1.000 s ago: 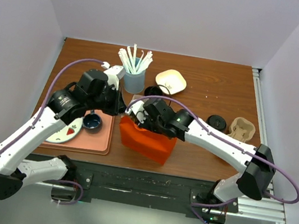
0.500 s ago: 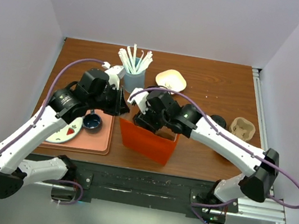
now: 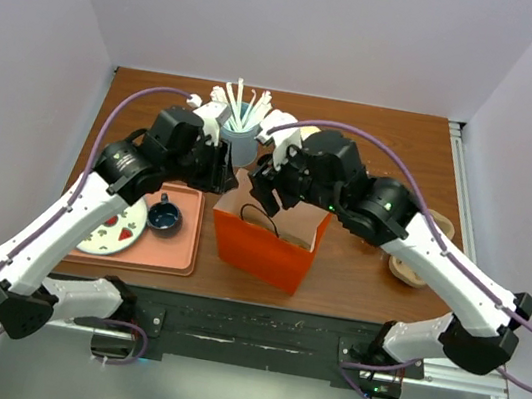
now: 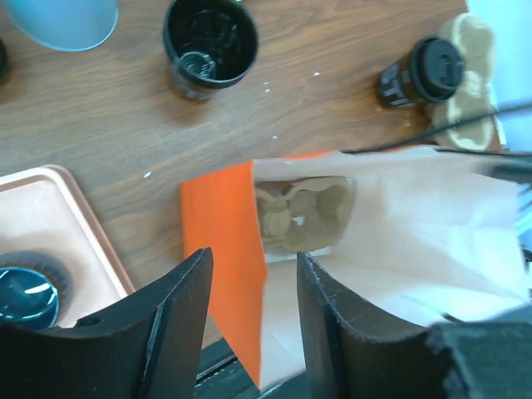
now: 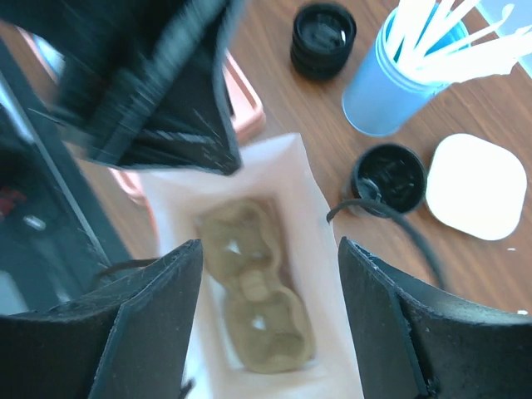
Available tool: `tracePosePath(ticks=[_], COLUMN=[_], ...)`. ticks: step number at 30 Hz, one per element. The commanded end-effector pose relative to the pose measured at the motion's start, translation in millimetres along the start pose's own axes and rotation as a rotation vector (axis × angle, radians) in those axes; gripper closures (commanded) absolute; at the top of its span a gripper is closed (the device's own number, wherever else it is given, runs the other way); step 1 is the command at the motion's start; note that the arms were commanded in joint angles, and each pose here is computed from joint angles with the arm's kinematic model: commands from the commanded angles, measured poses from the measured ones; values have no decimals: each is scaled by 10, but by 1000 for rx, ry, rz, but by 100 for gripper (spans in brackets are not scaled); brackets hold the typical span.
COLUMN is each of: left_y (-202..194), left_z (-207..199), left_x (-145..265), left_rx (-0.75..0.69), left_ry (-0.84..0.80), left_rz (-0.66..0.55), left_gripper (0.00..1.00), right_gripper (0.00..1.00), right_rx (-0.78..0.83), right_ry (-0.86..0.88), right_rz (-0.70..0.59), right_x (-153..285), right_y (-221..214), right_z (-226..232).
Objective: Pack the takeout coffee
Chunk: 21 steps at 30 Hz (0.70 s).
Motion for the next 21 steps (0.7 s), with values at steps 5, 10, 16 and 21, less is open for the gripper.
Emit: tracePosePath(ticks=[5, 10, 16, 21], left_y=[-13, 113, -74, -122], left_z=[-28, -1, 6, 79], left_x=[-94, 60, 63, 38], left_rx=[-25, 20, 86, 72], left_ry=[-9, 64, 53, 101], left_rz=[83, 74, 90, 120], left_gripper=[94, 100, 61, 50], right_gripper=[32, 35, 37, 39], right_rx=[-252, -397, -604, -638], right_ry=[50, -98, -402, -472], right_rz=[-220, -267, -114, 24], right_x=[585, 751, 909, 990], right_y=[639, 724, 177, -204], right_z=[111, -73, -366, -384])
Point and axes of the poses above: each gripper's point midway between its finger pads, its own x axis back along the fingers, its own z axis along the line the jaws close on, y = z × x, the point moved 4 cm from there along x, back along the fingers, and after that the axes turned 9 degrees about -x, right-handed, at the moved point
